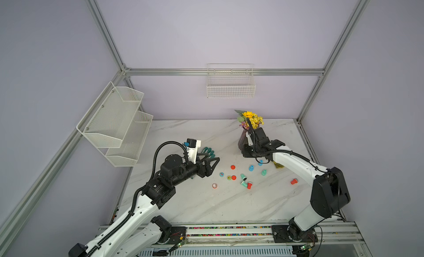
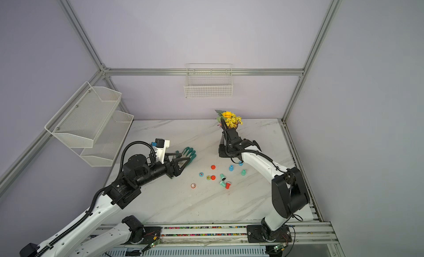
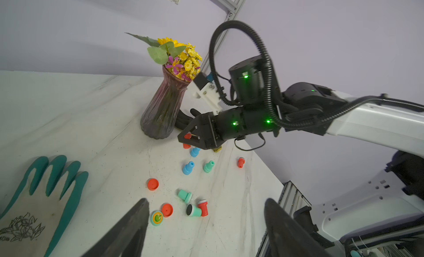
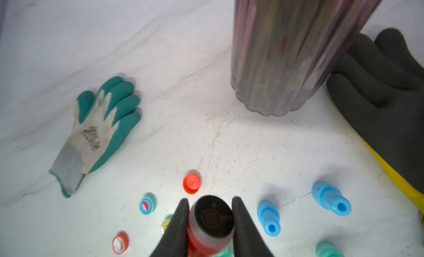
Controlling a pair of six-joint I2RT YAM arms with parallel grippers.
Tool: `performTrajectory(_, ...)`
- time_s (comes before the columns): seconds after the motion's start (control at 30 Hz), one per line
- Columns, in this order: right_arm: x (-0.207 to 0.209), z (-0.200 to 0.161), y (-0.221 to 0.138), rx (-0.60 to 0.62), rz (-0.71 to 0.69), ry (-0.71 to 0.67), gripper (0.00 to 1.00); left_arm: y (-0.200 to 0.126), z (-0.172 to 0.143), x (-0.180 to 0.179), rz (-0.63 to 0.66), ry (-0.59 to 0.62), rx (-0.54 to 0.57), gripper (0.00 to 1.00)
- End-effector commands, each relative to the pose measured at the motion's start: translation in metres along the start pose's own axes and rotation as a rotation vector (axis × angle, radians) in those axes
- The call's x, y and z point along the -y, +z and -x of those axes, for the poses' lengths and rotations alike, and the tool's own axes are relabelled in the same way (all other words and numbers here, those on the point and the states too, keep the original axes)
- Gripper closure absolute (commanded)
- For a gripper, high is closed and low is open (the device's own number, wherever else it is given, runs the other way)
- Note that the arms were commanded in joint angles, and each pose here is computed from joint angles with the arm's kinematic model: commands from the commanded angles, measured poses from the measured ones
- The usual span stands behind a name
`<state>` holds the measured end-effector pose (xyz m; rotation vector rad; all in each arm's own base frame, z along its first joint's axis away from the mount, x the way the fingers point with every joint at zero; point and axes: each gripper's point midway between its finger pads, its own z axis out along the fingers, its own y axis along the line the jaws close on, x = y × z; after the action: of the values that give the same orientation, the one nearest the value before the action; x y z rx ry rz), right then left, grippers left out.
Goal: Close the stamp cap
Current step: Pick up the stamp from the center of the board.
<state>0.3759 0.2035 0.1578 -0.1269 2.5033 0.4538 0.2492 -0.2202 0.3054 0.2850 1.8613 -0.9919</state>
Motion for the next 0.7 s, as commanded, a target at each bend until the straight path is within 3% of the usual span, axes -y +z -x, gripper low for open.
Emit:
performTrajectory(0.0, -0.036, -0.005, -0.018, 0.054, 0.208, -0.168, 0.78, 0.001, 0.006, -0.009, 0.071, -0.030, -0.016, 0.21)
performTrajectory(0.27, -0.084, -0.030, -0.075, 0.318, 0.516, -0.621, 0.80, 0.032, -0.018, -0.001, 0.045, -0.127, -0.207, 0.25)
performTrajectory(0.47, -0.098, -0.050, -0.105, 0.517, 0.595, -0.964, 0.79, 0.043, -0.021, 0.024, -0.009, -0.167, -0.274, 0.24)
performTrajectory(0.67, -0.104, -0.069, -0.112, 0.554, 0.651, -1.156, 0.83, 0.054, -0.034, 0.052, -0.072, -0.165, -0.372, 0.25)
